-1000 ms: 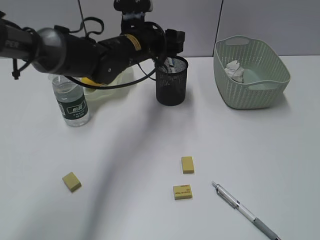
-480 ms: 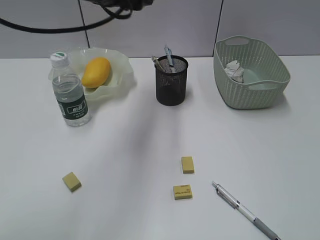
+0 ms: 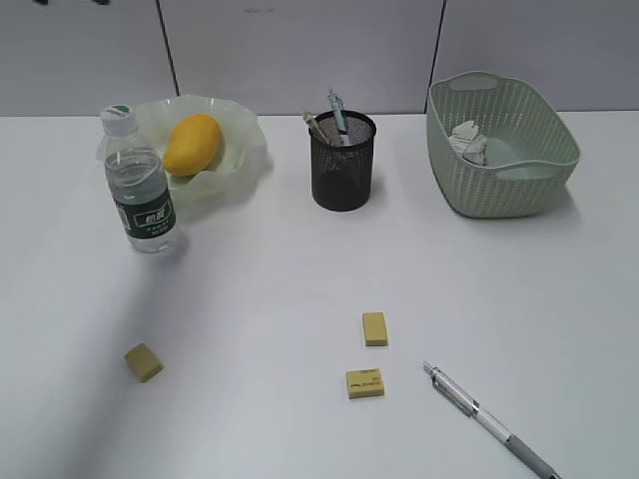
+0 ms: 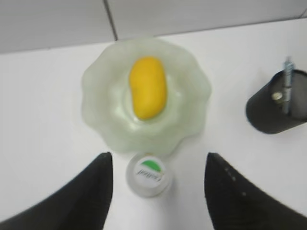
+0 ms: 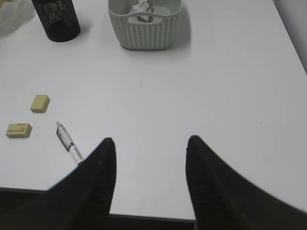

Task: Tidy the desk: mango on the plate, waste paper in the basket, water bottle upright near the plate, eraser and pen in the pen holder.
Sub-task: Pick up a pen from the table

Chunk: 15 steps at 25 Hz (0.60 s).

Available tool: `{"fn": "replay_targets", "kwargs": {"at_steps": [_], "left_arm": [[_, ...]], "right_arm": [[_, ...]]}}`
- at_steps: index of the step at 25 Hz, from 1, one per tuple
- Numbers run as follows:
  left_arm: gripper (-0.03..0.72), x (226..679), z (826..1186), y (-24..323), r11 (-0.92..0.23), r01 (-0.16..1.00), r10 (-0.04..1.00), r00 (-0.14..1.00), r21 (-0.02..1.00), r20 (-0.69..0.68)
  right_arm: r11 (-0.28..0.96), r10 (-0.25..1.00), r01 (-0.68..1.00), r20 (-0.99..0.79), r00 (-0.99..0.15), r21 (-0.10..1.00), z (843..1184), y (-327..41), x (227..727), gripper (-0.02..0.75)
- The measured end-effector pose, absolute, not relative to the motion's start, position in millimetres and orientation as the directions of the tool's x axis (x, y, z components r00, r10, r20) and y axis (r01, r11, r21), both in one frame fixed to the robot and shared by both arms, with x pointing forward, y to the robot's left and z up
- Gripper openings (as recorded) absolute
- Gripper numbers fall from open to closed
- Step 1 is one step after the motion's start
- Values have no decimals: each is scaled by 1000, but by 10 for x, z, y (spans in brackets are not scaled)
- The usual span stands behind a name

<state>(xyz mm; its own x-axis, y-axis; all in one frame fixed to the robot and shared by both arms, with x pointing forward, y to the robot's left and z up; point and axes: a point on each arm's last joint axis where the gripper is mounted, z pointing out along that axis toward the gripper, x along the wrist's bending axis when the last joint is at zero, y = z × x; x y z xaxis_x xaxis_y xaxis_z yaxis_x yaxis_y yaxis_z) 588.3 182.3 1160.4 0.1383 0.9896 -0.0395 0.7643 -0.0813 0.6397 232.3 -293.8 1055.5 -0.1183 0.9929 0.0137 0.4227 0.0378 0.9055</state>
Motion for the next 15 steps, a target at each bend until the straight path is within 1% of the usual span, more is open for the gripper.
{"fn": "replay_targets", "kwargs": {"at_steps": [3,6,10,15], "left_arm": [[460,5923,11567,2198,-16,826,997,55,564,-53],[460,5939,11511,2451,17,863,999,2,505,-38],[457,5970,11417,2536,26,892,1000,-15,452,-27],[456,6013,11372,2669,38,897,999,-33,439,-18]], "right_arm": [[38,993,423,14,-118,905,10555,-2938,2323,384],[38,993,423,14,-118,905,10555,-2938,2323,384],[38,993,423,14,-118,905,10555,-2938,2323,384],[38,993,423,14,-118,905,10555,-2938,2323,384]]}}
